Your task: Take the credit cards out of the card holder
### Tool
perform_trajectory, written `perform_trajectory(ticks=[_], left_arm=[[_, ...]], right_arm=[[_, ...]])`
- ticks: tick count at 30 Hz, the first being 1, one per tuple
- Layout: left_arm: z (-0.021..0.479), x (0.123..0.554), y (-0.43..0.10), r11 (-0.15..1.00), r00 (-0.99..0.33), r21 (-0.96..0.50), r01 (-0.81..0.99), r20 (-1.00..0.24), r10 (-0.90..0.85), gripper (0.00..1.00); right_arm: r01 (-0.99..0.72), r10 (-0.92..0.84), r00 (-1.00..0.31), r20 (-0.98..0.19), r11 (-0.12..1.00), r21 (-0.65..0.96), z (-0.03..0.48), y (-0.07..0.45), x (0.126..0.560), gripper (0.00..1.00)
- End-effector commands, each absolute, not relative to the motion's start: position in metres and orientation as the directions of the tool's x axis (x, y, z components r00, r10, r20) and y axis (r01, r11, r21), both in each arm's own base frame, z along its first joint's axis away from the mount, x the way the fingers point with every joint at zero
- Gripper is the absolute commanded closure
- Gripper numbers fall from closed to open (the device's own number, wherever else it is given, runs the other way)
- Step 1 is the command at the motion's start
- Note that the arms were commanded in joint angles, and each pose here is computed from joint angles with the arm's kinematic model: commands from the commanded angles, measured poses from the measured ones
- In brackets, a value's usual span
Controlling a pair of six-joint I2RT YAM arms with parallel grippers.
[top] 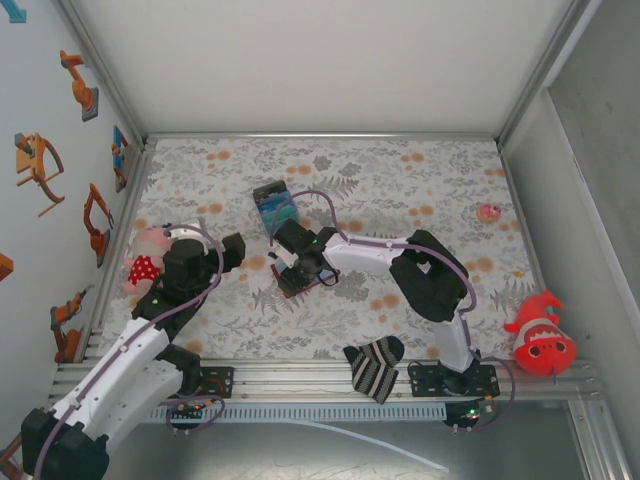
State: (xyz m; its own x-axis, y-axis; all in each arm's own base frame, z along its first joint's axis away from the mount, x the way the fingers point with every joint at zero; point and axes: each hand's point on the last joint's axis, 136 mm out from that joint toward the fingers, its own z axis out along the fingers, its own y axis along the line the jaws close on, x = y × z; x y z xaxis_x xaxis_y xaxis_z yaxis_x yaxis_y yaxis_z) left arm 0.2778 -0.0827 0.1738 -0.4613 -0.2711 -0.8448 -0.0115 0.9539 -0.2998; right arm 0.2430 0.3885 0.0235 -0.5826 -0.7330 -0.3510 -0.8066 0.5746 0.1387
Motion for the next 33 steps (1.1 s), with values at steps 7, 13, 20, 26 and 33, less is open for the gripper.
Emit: perform_trajectory(ticks=[7, 13, 20, 26, 33], left_arm=[[0.195, 0.285, -0.089, 0.959, -0.419, -0.281, 0.021, -0.874, -0.247, 0.03], [0.194, 0.287, -0.094, 0.968, -0.433, -0.252, 0.024, -0.875, -0.217, 0.03], [0.185, 0.285, -0.095, 0.986, -0.448, -0.169, 0.002, -0.881, -0.151, 0.03], [0.157, 0.278, -0.107, 0.997, -0.492, -0.079, 0.0, -0.868, -0.069, 0.03], [0.114, 0.272, -0.122, 0.999, -0.587, 0.036, -0.01, -0.809, 0.023, 0.03]], right_arm=[[-0.797, -0.753, -0.6, -0.272, 0.593, 0.114, -0.007, 0.369, 0.238, 0.55], [-0.789, -0.734, -0.607, -0.305, 0.601, 0.124, 0.003, 0.372, 0.244, 0.68], [-0.806, -0.718, -0.592, -0.366, 0.544, 0.236, 0.026, 0.387, 0.23, 0.82], [-0.802, -0.693, -0.598, -0.403, 0.504, 0.321, 0.046, 0.395, 0.217, 0.85], [-0.783, -0.678, -0.62, -0.395, 0.561, 0.268, 0.04, 0.385, 0.228, 0.82]])
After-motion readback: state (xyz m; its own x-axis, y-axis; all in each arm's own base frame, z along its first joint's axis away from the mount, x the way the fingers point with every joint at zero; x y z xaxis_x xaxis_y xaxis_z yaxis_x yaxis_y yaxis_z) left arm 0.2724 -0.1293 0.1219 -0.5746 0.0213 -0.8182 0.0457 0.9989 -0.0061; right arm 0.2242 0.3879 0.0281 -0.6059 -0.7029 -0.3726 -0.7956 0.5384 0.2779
